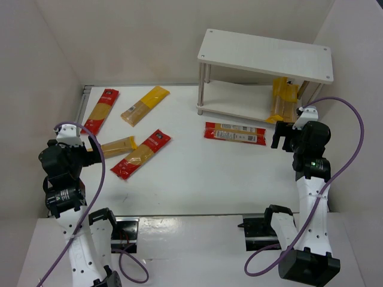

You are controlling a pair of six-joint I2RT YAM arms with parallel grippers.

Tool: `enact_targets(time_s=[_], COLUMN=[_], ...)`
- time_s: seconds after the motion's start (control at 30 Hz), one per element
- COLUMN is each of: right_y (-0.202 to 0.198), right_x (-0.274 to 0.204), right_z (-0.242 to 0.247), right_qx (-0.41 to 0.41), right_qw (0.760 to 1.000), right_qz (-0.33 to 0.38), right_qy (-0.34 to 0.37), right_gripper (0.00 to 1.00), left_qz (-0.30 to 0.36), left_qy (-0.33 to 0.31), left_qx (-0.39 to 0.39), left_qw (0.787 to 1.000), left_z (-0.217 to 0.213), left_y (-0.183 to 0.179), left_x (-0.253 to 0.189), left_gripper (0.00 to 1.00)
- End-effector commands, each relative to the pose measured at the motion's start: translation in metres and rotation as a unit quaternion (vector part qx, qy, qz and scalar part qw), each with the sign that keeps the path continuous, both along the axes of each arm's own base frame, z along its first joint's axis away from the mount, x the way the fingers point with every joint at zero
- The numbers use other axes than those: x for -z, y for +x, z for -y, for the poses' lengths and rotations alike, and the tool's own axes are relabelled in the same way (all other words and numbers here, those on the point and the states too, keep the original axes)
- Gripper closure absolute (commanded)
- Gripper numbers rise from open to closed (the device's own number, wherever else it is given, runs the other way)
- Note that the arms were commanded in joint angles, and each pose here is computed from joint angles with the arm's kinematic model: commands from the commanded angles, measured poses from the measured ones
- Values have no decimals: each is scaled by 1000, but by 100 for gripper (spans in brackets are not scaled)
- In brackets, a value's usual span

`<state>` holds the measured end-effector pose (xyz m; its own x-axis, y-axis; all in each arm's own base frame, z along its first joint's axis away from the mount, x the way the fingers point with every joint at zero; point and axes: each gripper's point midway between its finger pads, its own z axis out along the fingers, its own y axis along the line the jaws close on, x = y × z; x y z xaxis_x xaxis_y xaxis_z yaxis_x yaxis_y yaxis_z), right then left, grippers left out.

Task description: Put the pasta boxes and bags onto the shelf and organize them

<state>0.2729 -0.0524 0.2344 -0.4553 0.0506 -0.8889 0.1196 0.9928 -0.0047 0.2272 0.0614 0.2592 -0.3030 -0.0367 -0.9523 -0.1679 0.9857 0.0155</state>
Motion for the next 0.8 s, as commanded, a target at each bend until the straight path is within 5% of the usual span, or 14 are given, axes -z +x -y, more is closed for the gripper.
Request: enact_targets(time_s=[0.0,0.57,0.77], right_y=[0,0,1], right_x=[-6,-6,-4], right_z=[5,4,5], right_qx=[11,13,13], right_qw=[1000,1000,1000], right_qz=[11,12,8], right_qy=[-6,-2,0], right_gripper=[0,0,0], left_qz=[13,-2,-34], left_qy=[2,4,79], left_qx=[6,14,105], left_qw=[1000,1000,991], left_z=[2,1,9], left_y=[3,7,20], left_x=[-7,-1,-3], left_gripper=[0,0,0])
